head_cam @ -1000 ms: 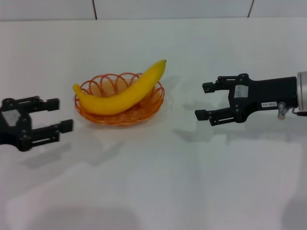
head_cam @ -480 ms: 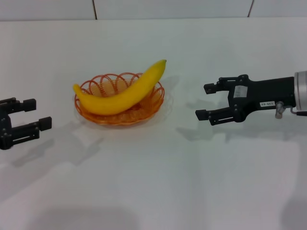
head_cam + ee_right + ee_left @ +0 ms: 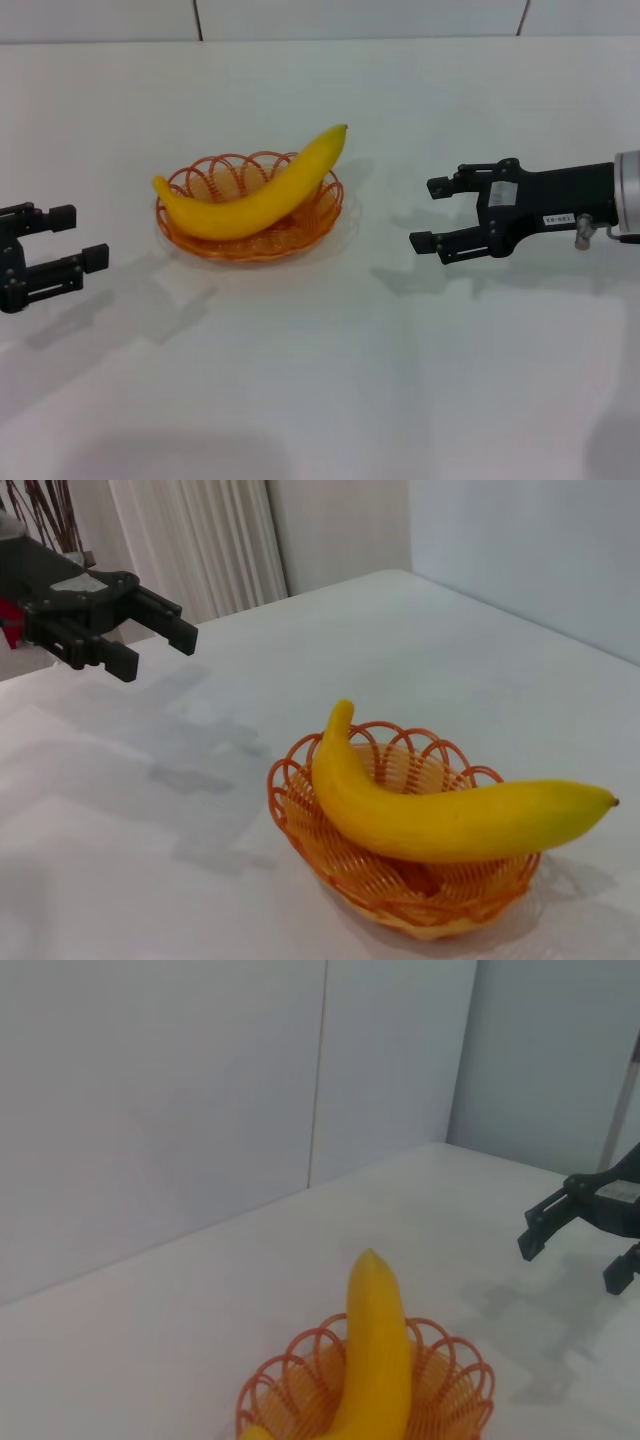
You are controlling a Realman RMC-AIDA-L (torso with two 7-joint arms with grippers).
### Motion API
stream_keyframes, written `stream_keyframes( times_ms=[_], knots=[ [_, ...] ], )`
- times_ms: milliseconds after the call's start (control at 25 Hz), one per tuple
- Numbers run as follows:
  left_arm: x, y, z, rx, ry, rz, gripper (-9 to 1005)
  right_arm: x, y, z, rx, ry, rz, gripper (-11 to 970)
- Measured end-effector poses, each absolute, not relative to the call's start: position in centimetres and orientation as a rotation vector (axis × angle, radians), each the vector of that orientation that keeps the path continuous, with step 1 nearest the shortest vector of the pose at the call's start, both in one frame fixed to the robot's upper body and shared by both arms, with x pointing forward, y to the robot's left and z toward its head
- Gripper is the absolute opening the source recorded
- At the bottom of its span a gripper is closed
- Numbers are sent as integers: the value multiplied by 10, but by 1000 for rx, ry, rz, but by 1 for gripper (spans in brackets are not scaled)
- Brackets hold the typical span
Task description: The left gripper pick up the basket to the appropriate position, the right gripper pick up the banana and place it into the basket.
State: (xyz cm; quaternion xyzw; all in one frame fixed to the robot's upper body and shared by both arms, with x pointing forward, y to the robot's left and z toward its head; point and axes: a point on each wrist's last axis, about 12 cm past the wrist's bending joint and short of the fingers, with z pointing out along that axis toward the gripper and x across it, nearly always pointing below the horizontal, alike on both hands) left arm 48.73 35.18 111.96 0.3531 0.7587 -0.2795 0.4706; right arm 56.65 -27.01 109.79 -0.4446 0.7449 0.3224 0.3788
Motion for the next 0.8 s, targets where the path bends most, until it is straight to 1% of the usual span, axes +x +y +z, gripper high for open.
stream_keyframes(
  times_ms=[800],
  knots=[
    [490,349,1120,872,1841,-689,675,567,-269,1098,-1143,1895,823,862]
  ],
)
